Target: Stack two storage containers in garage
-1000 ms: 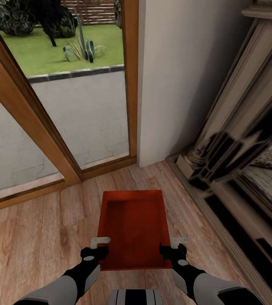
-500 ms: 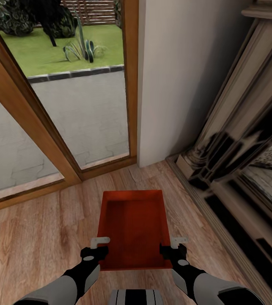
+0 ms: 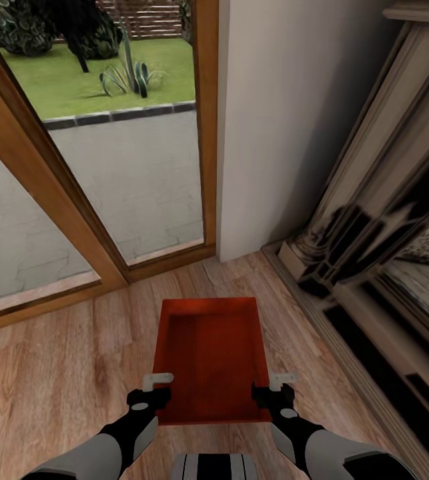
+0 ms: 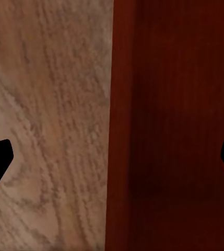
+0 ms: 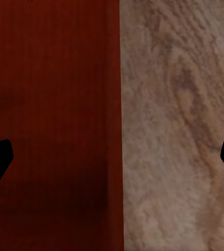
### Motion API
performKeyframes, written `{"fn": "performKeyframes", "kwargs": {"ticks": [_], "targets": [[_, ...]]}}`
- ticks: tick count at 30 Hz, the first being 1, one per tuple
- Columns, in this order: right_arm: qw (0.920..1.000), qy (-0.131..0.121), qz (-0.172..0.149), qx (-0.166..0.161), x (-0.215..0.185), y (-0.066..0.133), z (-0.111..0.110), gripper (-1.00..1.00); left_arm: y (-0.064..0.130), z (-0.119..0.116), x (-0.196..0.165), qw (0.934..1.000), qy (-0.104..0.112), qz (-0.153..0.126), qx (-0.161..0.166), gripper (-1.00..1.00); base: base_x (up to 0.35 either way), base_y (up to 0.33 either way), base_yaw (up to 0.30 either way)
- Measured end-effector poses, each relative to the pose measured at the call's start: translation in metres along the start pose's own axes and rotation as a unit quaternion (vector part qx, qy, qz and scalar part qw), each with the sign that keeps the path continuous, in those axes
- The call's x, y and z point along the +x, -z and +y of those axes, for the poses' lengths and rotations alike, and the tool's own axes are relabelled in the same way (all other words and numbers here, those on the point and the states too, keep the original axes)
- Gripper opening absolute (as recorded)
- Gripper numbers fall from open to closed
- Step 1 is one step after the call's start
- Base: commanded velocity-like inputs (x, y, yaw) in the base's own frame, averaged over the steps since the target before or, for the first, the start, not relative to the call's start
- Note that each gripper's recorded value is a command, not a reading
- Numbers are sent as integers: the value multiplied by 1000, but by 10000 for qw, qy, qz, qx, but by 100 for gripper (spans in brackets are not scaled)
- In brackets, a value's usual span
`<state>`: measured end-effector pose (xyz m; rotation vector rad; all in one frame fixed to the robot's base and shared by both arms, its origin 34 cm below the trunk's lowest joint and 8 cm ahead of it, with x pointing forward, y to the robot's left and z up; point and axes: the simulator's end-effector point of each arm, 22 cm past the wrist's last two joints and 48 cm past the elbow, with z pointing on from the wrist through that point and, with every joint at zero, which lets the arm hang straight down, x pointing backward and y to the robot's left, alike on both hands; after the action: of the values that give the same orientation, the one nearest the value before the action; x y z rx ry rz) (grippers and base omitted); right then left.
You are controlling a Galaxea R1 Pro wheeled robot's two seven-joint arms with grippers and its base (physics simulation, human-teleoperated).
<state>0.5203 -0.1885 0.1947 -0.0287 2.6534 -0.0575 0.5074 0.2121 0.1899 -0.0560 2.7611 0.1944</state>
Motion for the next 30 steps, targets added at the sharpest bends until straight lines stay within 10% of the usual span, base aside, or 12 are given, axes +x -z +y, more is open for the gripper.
{"fn": "performKeyframes", "kwargs": {"ticks": [16, 17, 18, 30], "targets": [[10000, 3, 1, 4, 0, 0, -1, 100, 0, 2, 2, 9999, 163, 52, -26, 100, 0, 0, 0], [10000, 2, 2, 4, 0, 0, -1, -100, 0, 2, 3, 9998, 163, 54, -26, 100, 0, 0, 0], [10000, 2, 2, 4, 0, 0, -1, -100, 0, 2, 3, 9998, 163, 55, -28, -100, 0, 0, 0], [9998, 199, -17, -82, -1, 0, 3, -100, 0, -5, 1, 9999, 104, 32, 87, -100, 0, 0, 0]]}}
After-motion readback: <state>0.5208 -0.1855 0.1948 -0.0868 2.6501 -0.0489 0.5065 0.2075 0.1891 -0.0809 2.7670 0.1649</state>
